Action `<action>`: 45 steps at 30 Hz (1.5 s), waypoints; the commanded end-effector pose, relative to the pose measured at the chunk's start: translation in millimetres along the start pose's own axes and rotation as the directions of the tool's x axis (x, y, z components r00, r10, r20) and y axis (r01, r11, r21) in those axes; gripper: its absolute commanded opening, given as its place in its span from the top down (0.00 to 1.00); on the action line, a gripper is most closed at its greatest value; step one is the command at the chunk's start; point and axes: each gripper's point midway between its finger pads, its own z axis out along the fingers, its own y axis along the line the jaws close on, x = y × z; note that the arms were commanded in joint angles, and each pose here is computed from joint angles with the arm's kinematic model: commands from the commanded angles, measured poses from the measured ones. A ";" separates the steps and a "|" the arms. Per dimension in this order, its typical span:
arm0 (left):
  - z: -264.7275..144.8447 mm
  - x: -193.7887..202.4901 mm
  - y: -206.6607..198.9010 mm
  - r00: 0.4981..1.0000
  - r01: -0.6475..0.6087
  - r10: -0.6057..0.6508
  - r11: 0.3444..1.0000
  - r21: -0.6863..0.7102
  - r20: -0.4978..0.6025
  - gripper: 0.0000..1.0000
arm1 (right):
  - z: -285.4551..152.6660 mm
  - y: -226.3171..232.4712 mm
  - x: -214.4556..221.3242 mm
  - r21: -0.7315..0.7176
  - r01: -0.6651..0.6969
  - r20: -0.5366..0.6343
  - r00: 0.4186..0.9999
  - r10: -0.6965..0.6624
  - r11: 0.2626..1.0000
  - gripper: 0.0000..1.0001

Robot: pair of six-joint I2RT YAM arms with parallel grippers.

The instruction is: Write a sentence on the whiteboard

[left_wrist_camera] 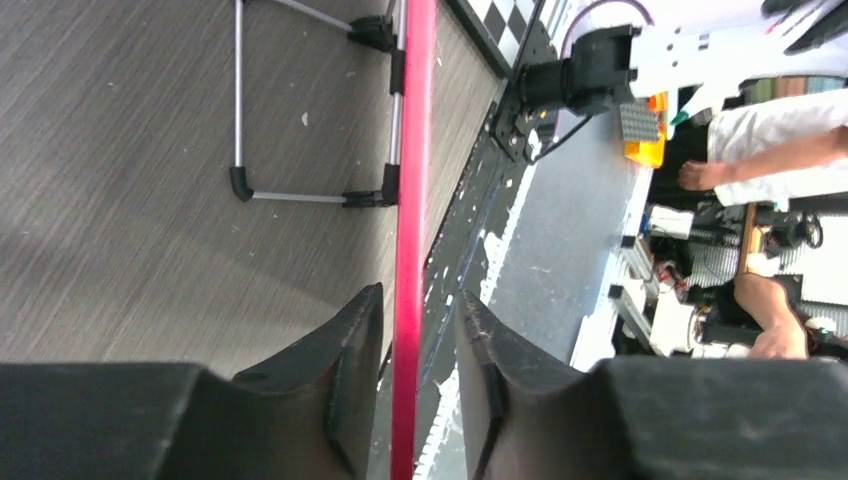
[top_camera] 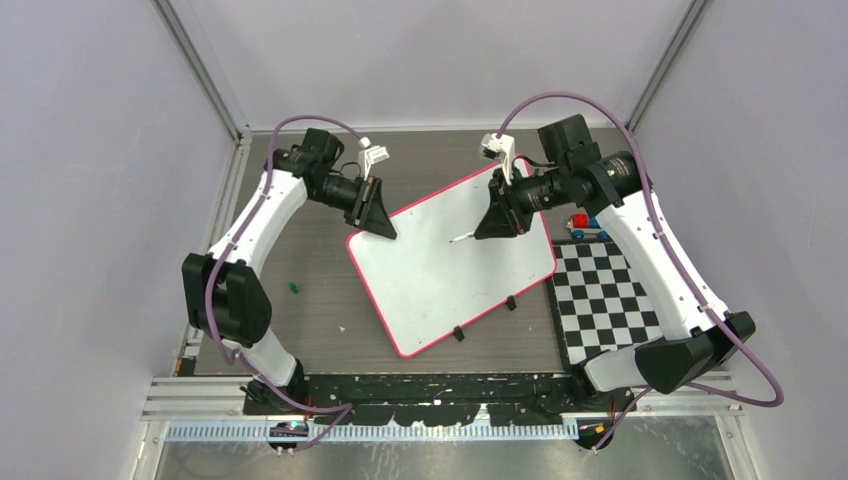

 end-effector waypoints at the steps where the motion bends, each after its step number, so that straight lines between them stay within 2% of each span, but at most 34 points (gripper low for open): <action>1: -5.7 7.8 -21.7 1.000 0.029 -0.028 0.999 0.021 -0.013 0.55 | -7.1 4.2 -21.5 -0.001 0.050 0.061 0.997 -0.049 0.999 1.00; 2: -7.2 5.7 -21.5 1.000 0.022 -0.022 1.000 0.008 -0.001 0.50 | -6.1 2.7 -24.1 0.002 0.048 0.071 0.996 -0.048 0.999 1.00; 4: -13.6 0.7 -22.4 0.999 0.011 -0.010 1.000 -0.018 0.037 0.45 | -3.7 1.8 -25.8 -0.002 0.031 0.080 0.996 -0.031 1.000 1.00; 11: -48.2 -14.1 -26.6 0.971 -0.013 0.028 0.998 -0.064 0.237 0.41 | -2.2 -2.3 -32.0 0.037 -0.027 0.141 0.990 0.022 0.999 1.00; 16: -52.3 -8.8 -30.1 0.966 -0.017 0.036 0.997 -0.074 0.257 0.41 | 1.2 -2.5 -44.3 0.040 -0.052 0.198 0.979 0.043 0.998 1.00; 22: -53.1 -3.1 -23.1 0.963 0.004 0.019 0.996 -0.086 0.268 0.45 | 11.0 9.6 -56.5 0.064 -0.005 0.204 0.979 -0.008 0.998 1.00; 27: -58.2 0.2 -20.5 0.954 0.001 0.031 0.994 -0.108 0.299 0.56 | 25.5 10.8 -62.8 0.097 0.028 0.189 0.981 -0.046 0.995 1.00; 31: -62.9 3.4 -16.2 0.950 0.011 0.028 0.992 -0.124 0.312 0.71 | 43.6 13.0 -68.4 0.102 0.042 0.184 0.981 -0.060 0.994 1.00; 35: -66.9 2.3 -16.2 0.944 0.017 0.026 0.992 -0.128 0.328 0.81 | 63.0 23.0 -71.9 0.112 0.079 0.171 0.980 -0.098 0.991 1.00; 45: -65.3 -2.7 -18.5 0.942 0.012 0.019 0.996 -0.090 0.334 0.98 | 93.1 40.3 -73.3 0.097 0.106 0.138 0.983 -0.119 0.990 1.00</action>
